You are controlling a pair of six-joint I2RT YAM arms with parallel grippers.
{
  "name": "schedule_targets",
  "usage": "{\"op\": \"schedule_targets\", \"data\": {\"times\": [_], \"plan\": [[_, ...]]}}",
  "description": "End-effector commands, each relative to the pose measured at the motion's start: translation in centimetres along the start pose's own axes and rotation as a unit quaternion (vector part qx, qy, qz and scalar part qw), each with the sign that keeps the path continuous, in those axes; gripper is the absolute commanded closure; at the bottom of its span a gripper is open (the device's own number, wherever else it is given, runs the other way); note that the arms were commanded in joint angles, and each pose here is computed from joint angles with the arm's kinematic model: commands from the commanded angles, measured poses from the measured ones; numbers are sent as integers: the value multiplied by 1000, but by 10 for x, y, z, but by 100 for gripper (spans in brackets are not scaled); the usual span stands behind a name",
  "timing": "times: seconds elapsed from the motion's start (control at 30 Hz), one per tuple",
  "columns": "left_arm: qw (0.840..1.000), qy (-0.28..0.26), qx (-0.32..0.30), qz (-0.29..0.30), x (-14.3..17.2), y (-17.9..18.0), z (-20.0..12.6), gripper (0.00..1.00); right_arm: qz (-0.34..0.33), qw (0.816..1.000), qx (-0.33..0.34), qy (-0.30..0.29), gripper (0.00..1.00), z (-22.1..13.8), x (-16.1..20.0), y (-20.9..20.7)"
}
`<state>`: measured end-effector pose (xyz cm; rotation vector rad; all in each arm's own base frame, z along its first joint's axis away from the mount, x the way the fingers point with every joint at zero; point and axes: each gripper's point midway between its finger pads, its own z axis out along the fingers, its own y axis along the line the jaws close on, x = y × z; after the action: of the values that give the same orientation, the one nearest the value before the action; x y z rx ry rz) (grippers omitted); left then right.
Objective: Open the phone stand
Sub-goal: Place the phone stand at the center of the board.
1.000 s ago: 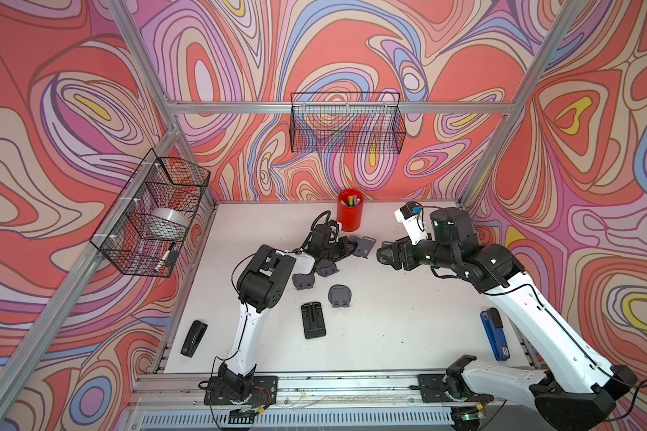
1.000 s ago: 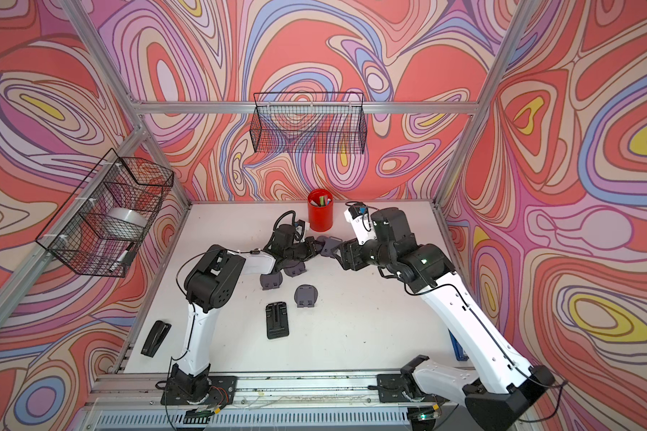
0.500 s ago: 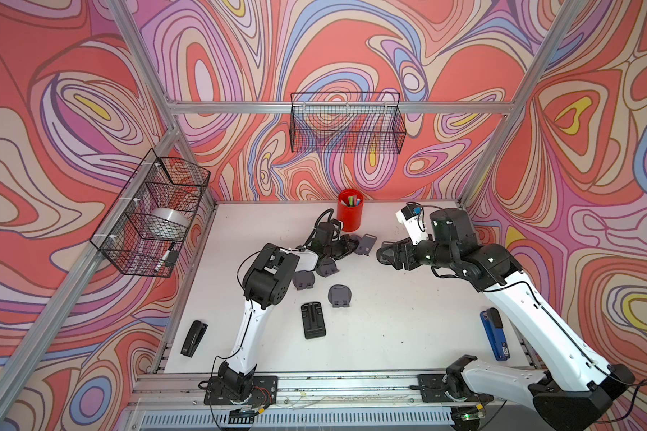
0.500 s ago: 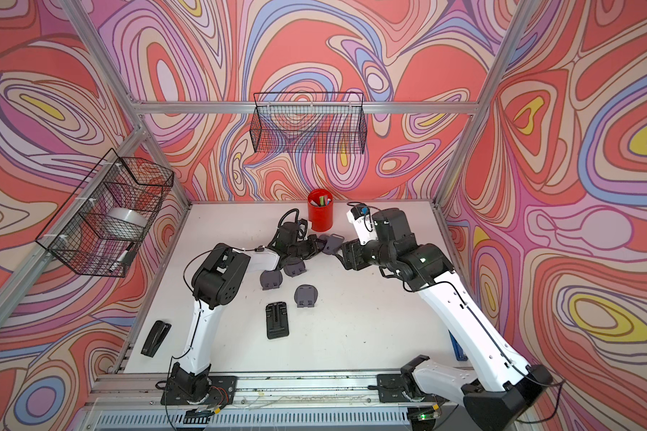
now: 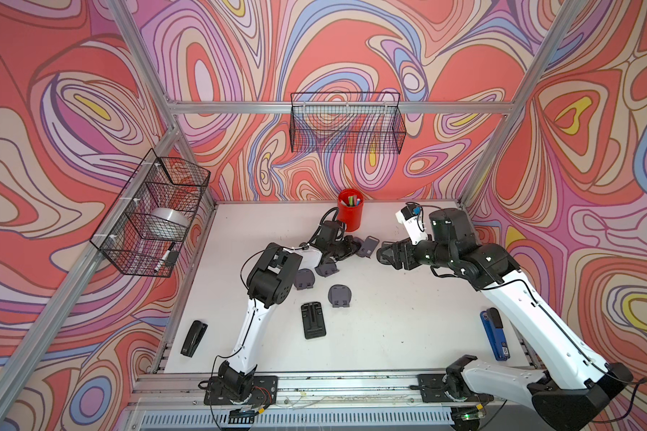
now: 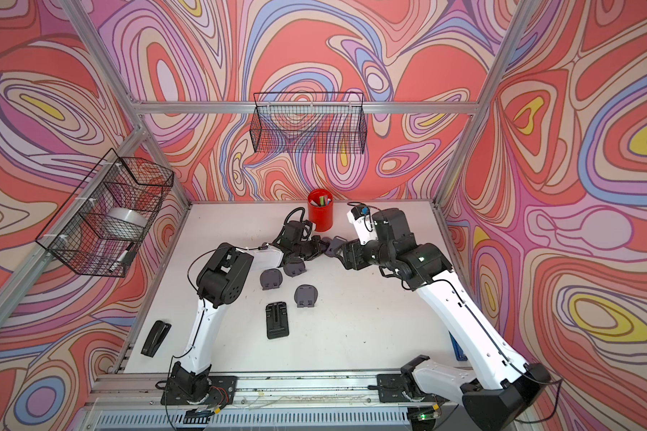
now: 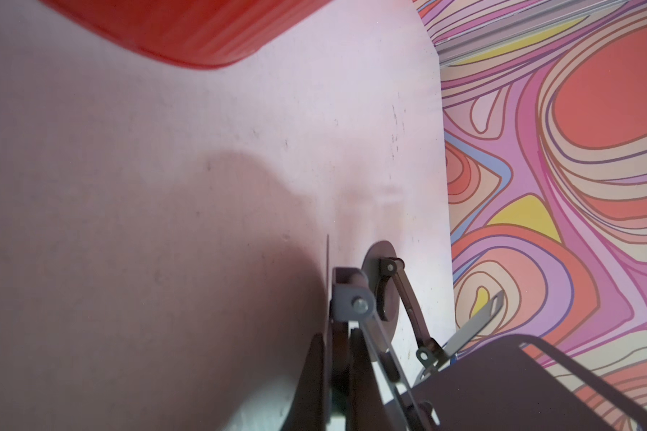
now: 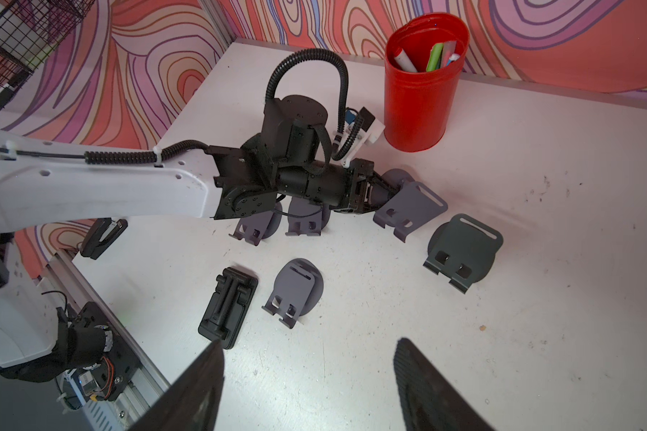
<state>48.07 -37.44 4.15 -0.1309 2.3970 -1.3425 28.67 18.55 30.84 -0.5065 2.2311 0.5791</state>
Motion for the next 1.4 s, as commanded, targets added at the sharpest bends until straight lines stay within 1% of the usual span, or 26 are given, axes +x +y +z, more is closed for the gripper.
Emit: {"op": "schedule_targets", "data": {"times": [0.0, 0.17, 0.33, 0.53, 0.93, 1.13, 1.37], "plan": [[1000, 0, -11, 1, -1, 7, 5, 95, -3, 1000, -4, 0, 27, 3, 1, -1], [1000, 1, -16, 0, 0, 10, 5, 84, -2, 1000, -4, 1, 27, 4, 2, -2], [1000, 2, -22, -3, 2, 15, 2, 77, 0, 1000, -5, -3, 27, 4, 2, -2], [1000, -3, -29, -6, -3, 20, -7, 72, 2, 1000, -11, -1, 27, 7, 2, -1], [999, -13, -36, -6, -13, 23, -28, 69, 6, 1000, -18, -2, 27, 14, 0, 0], [999, -19, -31, 5, -16, 9, -43, 68, 14, 1000, -20, -4, 27, 16, -1, 0], [999, -32, -8, 22, -33, -25, -61, 67, 34, 999, 3, 6, 27, 15, 2, -7]]}}
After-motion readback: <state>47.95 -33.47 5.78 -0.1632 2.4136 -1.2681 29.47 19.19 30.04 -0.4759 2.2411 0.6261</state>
